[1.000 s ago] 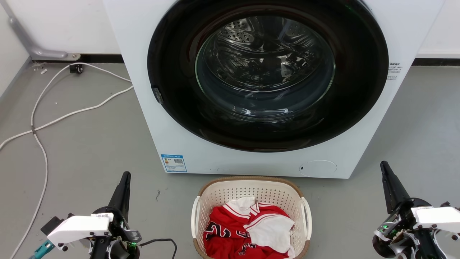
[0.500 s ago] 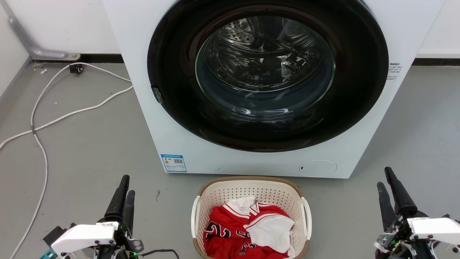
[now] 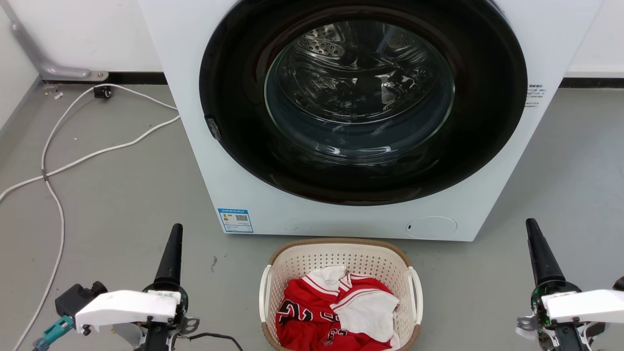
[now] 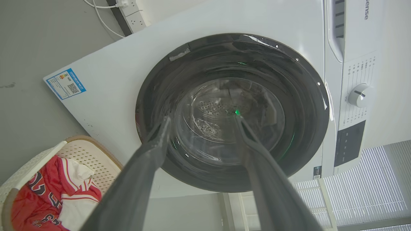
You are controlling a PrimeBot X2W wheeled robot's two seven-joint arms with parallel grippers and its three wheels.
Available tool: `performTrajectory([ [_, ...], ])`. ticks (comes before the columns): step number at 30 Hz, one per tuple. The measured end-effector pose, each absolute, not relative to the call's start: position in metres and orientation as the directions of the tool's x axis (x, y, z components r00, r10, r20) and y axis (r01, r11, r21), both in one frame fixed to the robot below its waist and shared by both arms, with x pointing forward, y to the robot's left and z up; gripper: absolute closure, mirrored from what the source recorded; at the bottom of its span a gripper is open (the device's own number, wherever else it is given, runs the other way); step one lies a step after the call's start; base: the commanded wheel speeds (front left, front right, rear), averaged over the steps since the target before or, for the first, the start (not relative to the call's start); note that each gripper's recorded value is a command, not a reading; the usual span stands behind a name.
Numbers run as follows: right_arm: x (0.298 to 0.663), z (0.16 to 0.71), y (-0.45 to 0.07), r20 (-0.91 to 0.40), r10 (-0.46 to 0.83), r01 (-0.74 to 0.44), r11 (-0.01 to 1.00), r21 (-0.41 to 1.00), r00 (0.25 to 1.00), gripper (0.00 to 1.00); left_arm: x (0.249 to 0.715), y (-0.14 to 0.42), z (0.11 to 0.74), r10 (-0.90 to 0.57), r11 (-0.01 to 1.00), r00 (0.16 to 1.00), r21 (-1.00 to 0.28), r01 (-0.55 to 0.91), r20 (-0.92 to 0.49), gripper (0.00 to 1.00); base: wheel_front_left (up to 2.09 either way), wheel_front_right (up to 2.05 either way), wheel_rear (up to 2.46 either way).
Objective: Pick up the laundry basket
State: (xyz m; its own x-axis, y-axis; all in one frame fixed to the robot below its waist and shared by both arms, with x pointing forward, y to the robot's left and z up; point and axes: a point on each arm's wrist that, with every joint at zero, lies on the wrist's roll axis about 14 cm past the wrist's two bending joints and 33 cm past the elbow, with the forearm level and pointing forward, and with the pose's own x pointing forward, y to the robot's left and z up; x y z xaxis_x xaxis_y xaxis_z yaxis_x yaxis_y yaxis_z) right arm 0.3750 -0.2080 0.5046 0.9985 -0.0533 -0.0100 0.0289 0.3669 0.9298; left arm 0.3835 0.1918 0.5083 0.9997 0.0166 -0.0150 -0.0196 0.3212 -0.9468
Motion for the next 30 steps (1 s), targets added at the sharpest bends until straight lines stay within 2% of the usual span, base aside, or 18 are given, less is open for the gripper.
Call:
performTrajectory([
  [15,0.372,0.521,-0.195,0.049,-0.019,-0.023,0.674,0.738,0.999,0.00,0.384,0.176,0.520,-0.002,0.572,1.000,-0.820,0.011,0.012,0.00,0.00,0.00,0.00],
  [30,0.367,0.523,-0.192,0.070,-0.008,-0.033,0.828,0.560,0.997,0.00,0.383,0.169,0.526,-0.001,0.723,0.999,-0.690,0.031,0.044,0.00,0.00,0.00,0.00],
])
